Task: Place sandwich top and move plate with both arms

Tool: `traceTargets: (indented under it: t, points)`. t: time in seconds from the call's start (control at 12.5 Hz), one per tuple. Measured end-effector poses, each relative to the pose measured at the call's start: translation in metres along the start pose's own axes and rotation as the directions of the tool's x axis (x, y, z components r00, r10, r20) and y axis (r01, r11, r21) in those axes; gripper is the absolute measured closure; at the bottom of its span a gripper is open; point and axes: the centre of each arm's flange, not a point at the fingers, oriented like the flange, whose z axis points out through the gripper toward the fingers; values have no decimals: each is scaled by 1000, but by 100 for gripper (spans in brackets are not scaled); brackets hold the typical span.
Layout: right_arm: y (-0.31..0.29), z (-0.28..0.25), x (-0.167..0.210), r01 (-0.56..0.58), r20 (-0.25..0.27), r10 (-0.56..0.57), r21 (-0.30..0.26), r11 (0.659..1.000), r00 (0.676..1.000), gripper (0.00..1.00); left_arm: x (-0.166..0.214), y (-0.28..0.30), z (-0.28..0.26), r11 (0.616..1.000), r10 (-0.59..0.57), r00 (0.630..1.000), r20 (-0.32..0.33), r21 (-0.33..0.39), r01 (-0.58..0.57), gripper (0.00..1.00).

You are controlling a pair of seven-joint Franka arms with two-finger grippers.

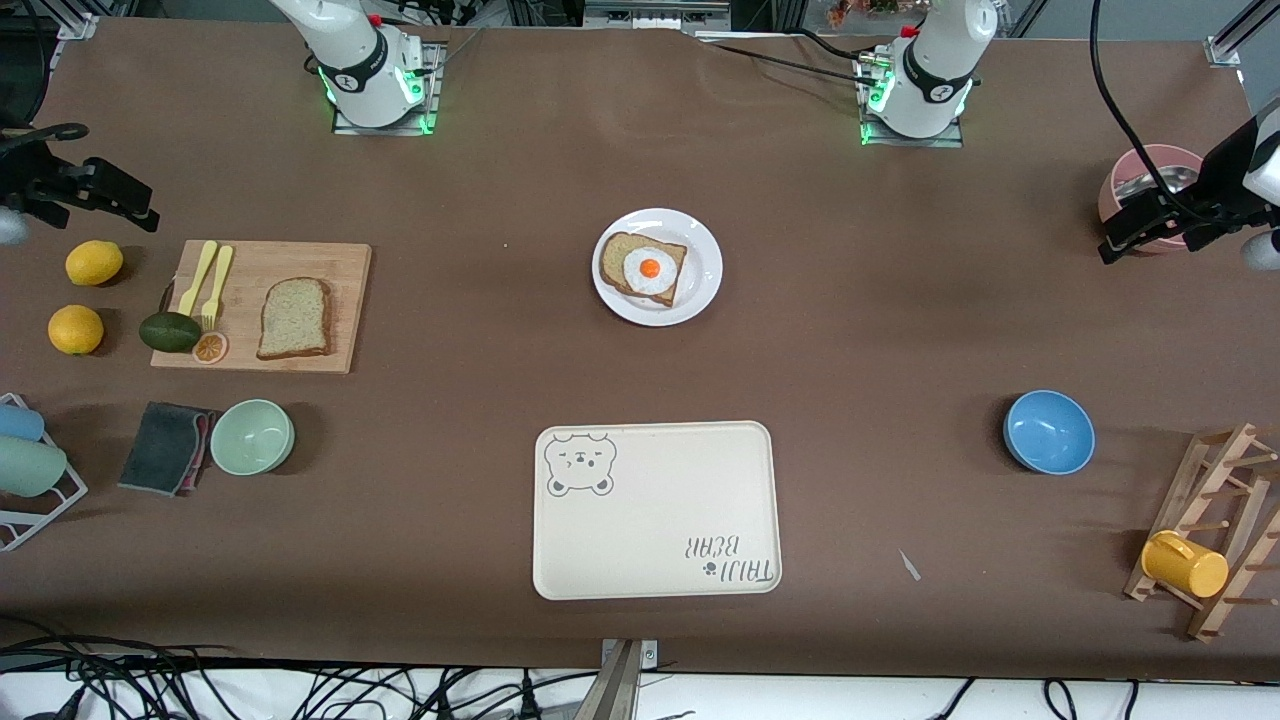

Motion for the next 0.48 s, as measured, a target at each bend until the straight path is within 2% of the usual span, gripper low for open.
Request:
traceTargets:
  t: [0.48]
  points:
    - [-1, 0, 0, 2, -2, -2, 0, 1000, 1000, 0, 0, 0, 0, 1000, 1, 1000, 0, 0, -1, 0]
